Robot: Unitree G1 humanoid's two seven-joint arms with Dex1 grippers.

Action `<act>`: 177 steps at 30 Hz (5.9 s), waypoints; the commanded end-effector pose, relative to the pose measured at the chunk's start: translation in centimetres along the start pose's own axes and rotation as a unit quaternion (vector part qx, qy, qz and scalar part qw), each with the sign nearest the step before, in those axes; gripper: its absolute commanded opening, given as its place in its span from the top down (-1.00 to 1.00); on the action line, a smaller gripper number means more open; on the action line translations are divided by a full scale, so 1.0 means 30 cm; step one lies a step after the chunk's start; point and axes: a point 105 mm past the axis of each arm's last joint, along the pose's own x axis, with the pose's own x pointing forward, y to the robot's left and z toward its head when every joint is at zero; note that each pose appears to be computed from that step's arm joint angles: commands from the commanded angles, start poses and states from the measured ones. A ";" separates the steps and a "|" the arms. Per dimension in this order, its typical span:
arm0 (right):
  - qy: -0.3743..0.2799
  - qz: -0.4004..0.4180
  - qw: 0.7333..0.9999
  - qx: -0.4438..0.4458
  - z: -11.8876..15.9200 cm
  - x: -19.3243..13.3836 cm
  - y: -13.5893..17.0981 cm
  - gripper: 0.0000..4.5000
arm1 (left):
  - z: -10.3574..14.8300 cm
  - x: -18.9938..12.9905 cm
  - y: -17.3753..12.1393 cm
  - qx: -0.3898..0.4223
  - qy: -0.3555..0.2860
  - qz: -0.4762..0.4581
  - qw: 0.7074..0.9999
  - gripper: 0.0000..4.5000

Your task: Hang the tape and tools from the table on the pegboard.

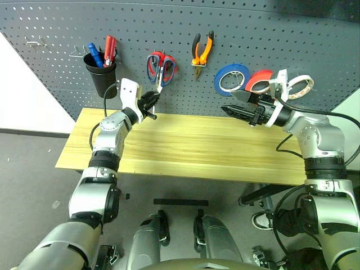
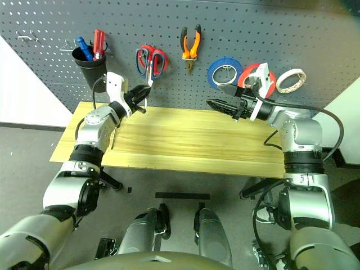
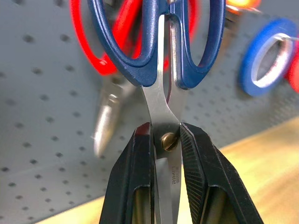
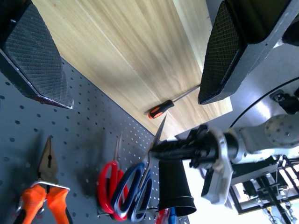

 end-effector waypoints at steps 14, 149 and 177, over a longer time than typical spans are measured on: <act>-0.008 -0.004 1.000 -0.018 0.021 -0.019 0.025 -1.00 | 0.161 -0.039 0.011 -0.014 -0.116 -0.030 0.993 -0.70; 0.119 0.069 0.990 0.043 -0.120 0.147 0.161 -1.00 | 0.099 -0.411 -0.033 -0.002 0.201 -0.023 0.979 0.72; 0.035 0.079 0.996 0.006 -0.003 0.237 0.147 -1.00 | 0.620 -0.334 0.097 0.181 -0.255 0.056 0.948 0.72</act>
